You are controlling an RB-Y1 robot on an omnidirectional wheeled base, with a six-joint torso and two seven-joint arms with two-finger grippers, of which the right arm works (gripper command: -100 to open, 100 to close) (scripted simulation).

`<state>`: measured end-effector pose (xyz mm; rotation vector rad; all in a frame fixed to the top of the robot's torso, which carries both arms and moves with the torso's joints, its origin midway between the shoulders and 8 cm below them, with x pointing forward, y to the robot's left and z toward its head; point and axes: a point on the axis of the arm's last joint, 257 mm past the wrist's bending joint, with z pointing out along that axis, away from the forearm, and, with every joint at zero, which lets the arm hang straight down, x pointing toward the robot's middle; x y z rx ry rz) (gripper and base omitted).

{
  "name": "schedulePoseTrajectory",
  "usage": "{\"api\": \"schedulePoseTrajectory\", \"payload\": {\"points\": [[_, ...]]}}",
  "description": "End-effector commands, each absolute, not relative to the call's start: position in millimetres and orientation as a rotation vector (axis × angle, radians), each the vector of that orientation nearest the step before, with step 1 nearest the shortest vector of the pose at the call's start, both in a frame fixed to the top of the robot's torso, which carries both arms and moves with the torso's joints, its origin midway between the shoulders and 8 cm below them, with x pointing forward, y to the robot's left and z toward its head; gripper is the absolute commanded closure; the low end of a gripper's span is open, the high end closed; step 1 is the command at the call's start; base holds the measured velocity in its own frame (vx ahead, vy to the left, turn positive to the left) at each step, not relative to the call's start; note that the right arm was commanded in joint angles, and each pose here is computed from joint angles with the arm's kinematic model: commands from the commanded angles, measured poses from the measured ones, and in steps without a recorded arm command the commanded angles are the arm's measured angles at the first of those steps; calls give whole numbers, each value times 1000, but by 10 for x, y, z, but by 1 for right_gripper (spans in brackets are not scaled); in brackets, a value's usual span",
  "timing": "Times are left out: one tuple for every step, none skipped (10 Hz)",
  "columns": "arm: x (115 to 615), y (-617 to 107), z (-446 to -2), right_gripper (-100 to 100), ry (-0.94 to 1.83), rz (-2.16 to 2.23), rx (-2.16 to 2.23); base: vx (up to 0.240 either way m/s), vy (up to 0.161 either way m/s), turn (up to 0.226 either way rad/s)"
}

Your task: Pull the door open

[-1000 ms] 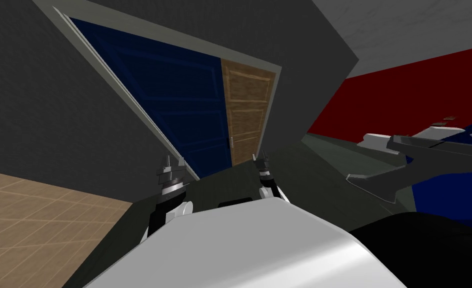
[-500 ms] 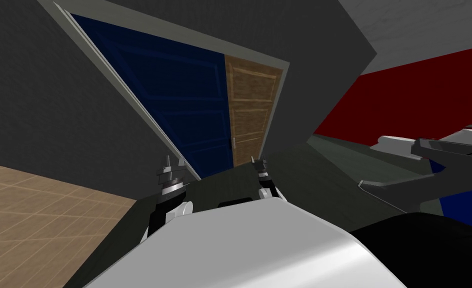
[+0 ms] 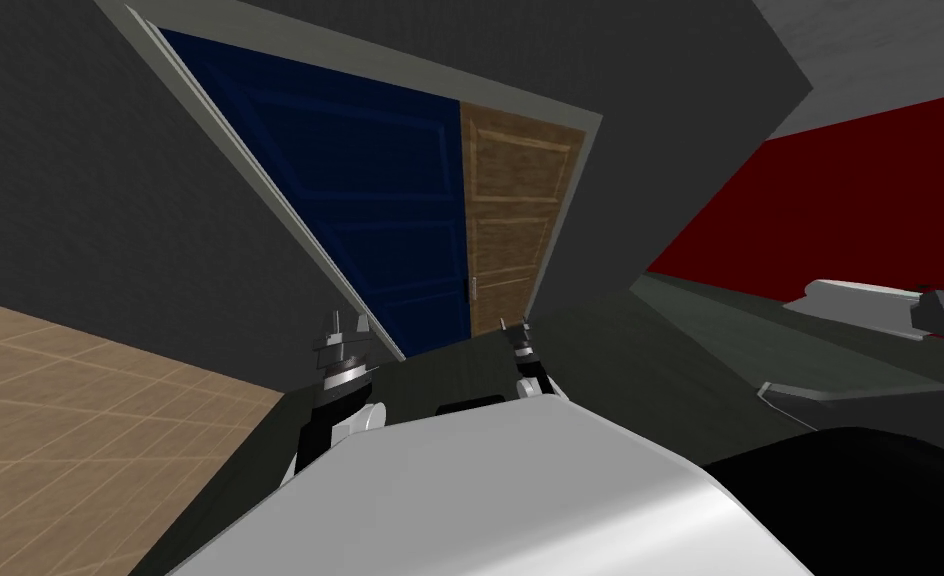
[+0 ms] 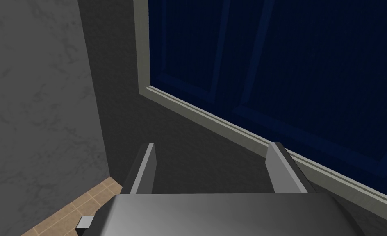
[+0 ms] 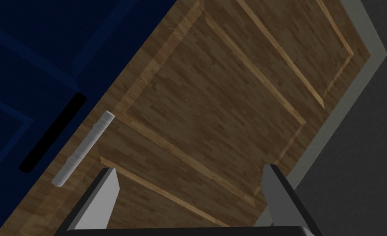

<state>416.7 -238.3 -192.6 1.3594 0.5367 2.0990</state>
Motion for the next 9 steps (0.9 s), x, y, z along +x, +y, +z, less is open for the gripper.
{"api": "schedulePoseTrajectory", "payload": {"points": [[4189,-2416,-2091,-100,514,2124,1427,103,7,96],[4204,-2434,-2188,-100,499,2137,1466,98,6,100],[4218,-2454,-2285,-100,483,2149,1505,105,11,121],[4229,-2475,-2381,-100,466,2160,1545,104,1,94],[4229,-2475,-2381,-100,466,2160,1545,70,4,16],[4239,-2499,-2475,-100,448,2169,1583,66,10,65],[4248,-2524,-2566,-100,430,2177,1620,81,-1,94],[4255,-2550,-2655,-100,410,2184,1657,105,3,107],[4261,-2579,-2744,-100,390,2189,1694,122,7,86]]}}
